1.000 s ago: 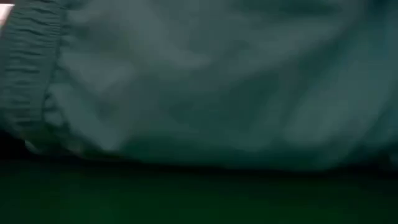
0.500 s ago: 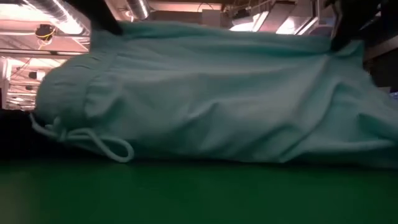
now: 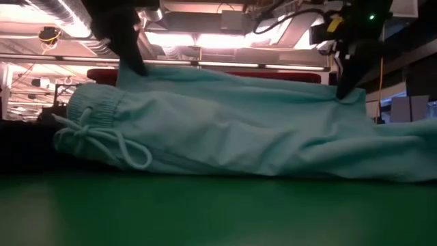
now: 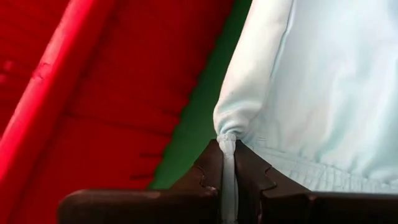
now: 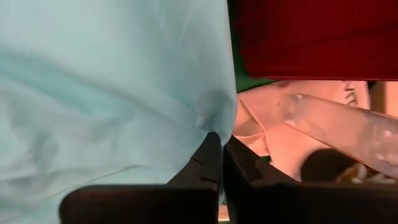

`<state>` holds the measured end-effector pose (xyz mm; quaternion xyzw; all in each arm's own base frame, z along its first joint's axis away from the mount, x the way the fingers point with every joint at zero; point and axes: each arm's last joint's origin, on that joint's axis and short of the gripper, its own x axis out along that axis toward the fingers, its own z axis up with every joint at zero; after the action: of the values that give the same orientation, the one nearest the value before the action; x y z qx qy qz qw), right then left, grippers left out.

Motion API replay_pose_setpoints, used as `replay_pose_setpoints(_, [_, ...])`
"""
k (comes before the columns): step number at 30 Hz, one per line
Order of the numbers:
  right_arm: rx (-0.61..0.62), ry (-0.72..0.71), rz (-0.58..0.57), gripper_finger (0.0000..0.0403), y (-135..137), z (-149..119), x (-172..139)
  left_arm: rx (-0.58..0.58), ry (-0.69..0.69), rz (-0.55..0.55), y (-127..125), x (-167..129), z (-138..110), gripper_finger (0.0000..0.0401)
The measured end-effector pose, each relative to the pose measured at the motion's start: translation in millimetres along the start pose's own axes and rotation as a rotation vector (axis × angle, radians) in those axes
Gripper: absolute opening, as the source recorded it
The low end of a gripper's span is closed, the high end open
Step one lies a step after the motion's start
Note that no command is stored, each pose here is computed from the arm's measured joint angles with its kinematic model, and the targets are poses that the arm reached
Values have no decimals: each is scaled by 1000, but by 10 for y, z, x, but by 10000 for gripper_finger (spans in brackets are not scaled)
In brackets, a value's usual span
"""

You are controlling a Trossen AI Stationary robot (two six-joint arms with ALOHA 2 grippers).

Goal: Fold Laundry from Bin
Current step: Fold the blue shorts from the red laundry bin

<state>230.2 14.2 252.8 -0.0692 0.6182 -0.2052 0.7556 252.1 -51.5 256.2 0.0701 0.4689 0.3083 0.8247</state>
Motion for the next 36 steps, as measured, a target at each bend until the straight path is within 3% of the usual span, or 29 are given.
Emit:
replay_pose_setpoints(11, [20,9,8,26,-180,59,114,28,137,84,-86,425,18,15])
replay_pose_setpoints(21, [86,11,-7,69,-322,95,175,15,188,119,-34,585,32,19])
replay_pose_setpoints(24, [96,15,-10,98,-346,96,185,1,200,120,-1,612,41,41])
replay_pose_setpoints(31, [102,13,-9,175,-344,98,185,-11,204,131,31,635,50,133])
replay_pose_setpoints(36, [197,13,25,208,-331,103,184,-9,207,129,29,633,48,186])
